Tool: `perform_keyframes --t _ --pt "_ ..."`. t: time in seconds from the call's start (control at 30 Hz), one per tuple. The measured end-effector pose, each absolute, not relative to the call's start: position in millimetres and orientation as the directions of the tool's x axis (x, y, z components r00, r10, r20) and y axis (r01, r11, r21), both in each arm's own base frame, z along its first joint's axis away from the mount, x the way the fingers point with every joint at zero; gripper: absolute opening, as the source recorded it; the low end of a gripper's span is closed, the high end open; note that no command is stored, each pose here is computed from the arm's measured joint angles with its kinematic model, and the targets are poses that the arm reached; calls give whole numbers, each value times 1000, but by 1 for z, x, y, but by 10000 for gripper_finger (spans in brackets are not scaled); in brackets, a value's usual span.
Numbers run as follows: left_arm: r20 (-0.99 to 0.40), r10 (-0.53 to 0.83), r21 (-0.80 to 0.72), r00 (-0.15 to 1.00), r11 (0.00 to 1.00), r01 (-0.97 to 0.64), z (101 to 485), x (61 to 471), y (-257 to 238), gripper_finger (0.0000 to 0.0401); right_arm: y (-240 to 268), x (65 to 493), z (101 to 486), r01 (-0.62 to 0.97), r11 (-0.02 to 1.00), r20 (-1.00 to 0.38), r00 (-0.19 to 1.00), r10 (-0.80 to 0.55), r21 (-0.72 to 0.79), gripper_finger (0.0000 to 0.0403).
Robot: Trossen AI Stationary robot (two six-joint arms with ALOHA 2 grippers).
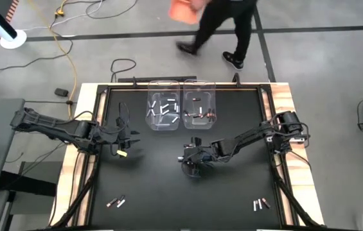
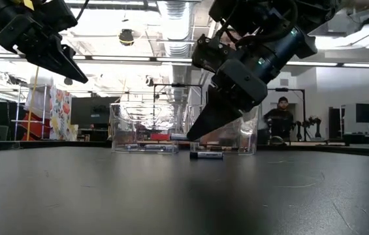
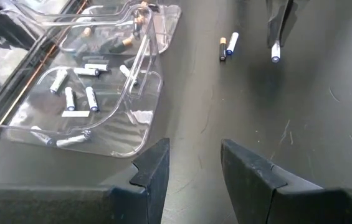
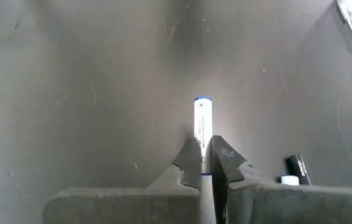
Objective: Sort batteries
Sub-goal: Put the white battery into the left transparent bin
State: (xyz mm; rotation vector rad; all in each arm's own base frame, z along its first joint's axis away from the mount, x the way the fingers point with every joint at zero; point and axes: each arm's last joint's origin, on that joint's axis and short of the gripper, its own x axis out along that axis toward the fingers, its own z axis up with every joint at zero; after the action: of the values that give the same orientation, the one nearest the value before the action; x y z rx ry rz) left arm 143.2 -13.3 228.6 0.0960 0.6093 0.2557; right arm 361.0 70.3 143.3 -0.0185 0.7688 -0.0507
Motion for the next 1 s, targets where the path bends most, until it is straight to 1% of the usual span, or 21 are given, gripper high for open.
perform_keyframes --t 0.3,0.57,0.8,1.0 --pt "-553 265 164 790 964 -209 229 143 -13 139 69 361 144 46 998 -694 717 -59 -37 17" --pt "-553 265 164 790 964 -209 229 143 -13 139 65 366 148 101 995 -684 726 -68 8 17" --pt "-553 265 163 790 964 -209 229 143 -13 139 63 387 181 112 993 -621 781 -70 29 17" --pt "-553 265 164 790 964 -209 229 143 -13 139 34 409 225 183 983 -617 777 -130 24 17"
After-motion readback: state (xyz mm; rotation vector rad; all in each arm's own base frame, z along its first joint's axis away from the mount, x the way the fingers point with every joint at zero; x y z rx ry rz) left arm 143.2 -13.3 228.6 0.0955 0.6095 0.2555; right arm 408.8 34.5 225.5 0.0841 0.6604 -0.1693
